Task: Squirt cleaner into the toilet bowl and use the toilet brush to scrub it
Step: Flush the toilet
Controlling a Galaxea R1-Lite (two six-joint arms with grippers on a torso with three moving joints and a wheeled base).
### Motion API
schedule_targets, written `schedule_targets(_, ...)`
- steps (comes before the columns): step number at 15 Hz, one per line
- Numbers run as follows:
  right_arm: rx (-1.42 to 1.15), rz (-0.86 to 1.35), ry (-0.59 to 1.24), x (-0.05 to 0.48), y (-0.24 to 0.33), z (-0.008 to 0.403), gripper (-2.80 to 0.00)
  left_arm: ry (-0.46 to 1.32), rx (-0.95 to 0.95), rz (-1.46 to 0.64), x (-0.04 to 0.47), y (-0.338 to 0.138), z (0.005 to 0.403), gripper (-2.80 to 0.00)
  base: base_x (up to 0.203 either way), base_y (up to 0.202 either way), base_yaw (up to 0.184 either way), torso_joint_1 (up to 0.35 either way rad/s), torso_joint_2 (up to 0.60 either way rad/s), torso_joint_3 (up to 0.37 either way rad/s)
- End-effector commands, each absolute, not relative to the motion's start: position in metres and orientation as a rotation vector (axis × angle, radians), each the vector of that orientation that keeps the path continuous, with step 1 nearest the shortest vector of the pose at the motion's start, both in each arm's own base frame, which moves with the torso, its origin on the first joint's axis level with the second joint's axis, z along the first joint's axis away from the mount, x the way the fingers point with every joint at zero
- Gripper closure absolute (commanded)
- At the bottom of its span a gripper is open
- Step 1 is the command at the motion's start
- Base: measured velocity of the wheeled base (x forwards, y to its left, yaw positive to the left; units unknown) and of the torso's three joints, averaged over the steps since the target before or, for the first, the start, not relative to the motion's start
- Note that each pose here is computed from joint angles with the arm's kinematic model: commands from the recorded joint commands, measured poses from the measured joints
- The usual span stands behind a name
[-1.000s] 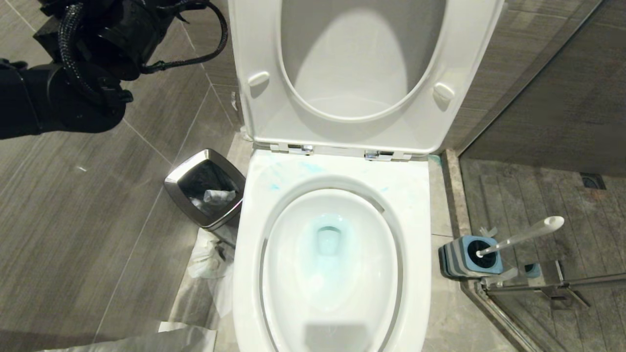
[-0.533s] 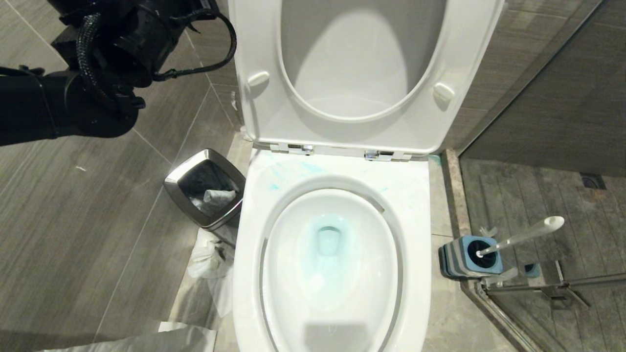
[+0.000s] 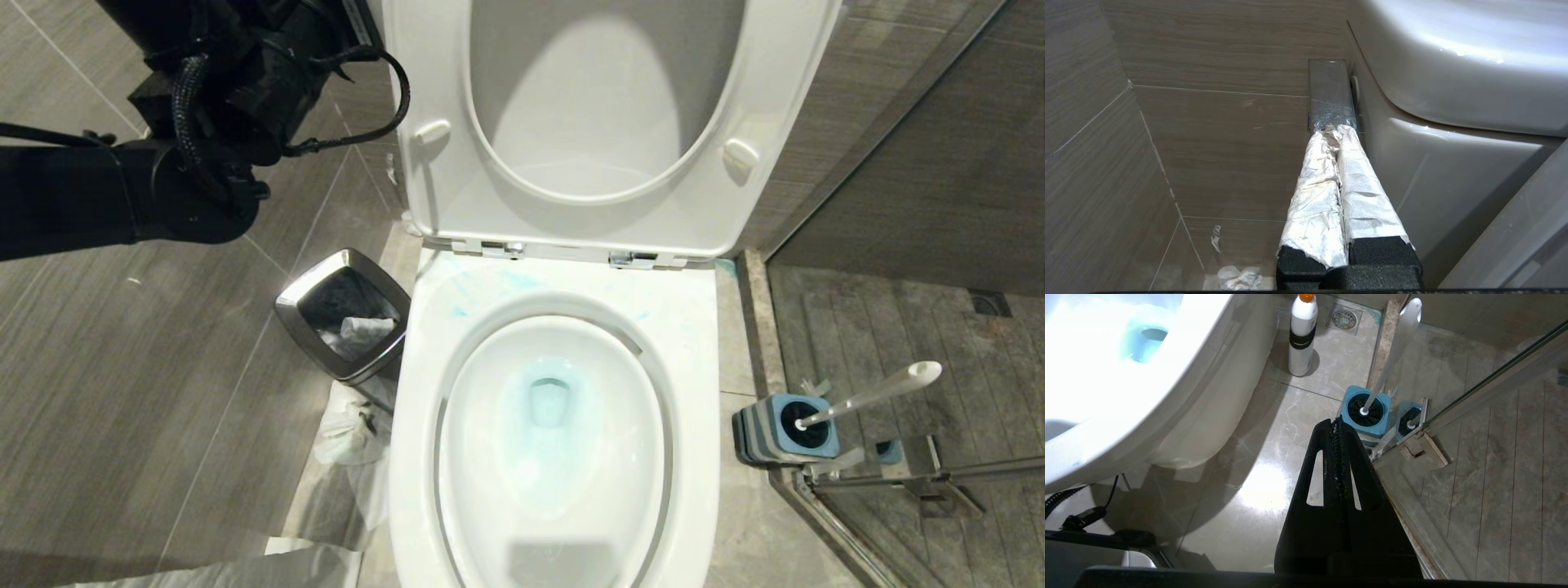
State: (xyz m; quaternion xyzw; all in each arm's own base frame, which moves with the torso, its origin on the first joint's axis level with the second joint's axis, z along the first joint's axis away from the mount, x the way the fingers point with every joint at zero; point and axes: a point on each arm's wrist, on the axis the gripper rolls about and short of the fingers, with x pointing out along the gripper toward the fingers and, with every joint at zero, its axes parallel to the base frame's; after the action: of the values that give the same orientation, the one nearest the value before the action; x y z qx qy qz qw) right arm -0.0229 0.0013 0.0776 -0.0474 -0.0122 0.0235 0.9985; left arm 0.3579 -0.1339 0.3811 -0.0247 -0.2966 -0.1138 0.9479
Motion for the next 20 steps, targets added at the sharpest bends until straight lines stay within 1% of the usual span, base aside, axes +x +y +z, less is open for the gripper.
schedule_targets(1,-0.095,0.049,-0.013,-0.022,0.001,0.074,0.0,-0.586,-0.046,-0.233,0.366,-0.137,0.373,0.0,0.0,0.0,0.0,0.0,0.0,0.0)
schedule_targets(9,-0.095,0.049,-0.013,-0.022,0.001,0.074,0.0,-0.536,-0.031,-0.236,0.394,-0.147,0.347,0.0,0.0,0.0,0.0,0.0,0.0,0.0)
schedule_targets(20,-0.095,0.049,-0.013,-0.022,0.001,0.074,0.0,-0.545,-0.023,-0.228,0.389,-0.147,0.351,0.0,0.0,0.0,0.0,0.0,0.0,0.0)
